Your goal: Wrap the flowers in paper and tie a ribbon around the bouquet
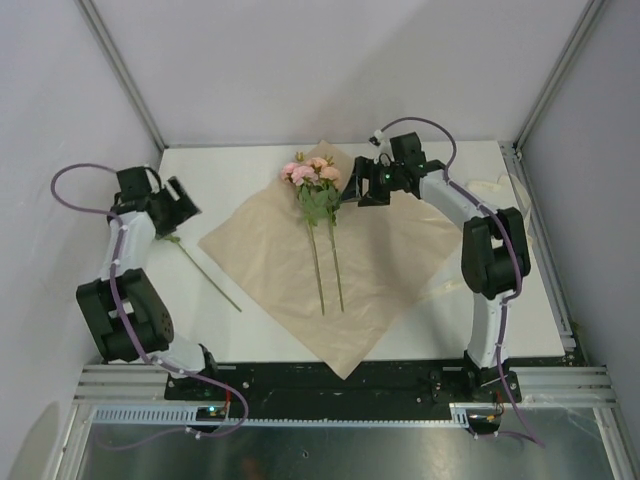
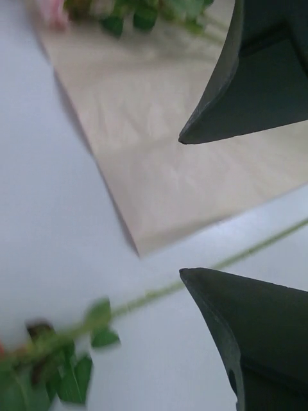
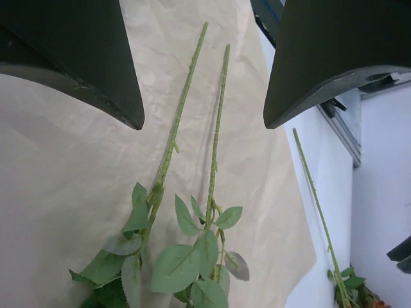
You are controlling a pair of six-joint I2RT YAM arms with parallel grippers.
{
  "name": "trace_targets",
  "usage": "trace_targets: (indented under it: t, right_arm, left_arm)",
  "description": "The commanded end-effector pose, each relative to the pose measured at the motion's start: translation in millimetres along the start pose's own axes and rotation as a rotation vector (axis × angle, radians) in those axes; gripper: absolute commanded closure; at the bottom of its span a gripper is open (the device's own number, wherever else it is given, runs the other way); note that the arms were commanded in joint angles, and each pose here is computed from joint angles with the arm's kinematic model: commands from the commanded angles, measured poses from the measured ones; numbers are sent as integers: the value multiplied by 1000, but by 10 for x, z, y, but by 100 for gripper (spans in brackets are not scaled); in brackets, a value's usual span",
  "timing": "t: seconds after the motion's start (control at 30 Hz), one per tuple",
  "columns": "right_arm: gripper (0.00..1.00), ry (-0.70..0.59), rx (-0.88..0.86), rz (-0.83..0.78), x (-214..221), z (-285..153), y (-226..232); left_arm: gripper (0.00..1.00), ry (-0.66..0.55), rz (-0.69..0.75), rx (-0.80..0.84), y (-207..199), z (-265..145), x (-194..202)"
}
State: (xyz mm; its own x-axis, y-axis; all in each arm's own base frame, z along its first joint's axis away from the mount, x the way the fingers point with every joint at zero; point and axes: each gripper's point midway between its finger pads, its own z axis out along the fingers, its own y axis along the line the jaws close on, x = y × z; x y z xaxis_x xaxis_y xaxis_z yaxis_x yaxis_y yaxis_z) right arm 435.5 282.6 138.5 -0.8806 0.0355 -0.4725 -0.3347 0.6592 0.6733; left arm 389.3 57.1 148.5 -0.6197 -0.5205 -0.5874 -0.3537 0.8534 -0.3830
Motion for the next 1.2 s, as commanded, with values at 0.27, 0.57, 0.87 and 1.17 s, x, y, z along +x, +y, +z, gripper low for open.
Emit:
trace_targets:
  t: [0.27,0.57,0.87,1.17]
  right_arm:
    - [19,32,68,-192,94,-46,171]
    - [20,48,70,-149,44,-23,91]
    - [24,62,11,-107,-4,-89,178]
    - [25,83,-245,-122,51,-173,883]
  left_arm:
    - [26,157,-84,-443,1147,451,173]
    - [58,216,-95,-470,1164,809,150]
    - [99,235,-31,-356,774,838,-127]
    - [100,16,205,-24,-672,-87,-495]
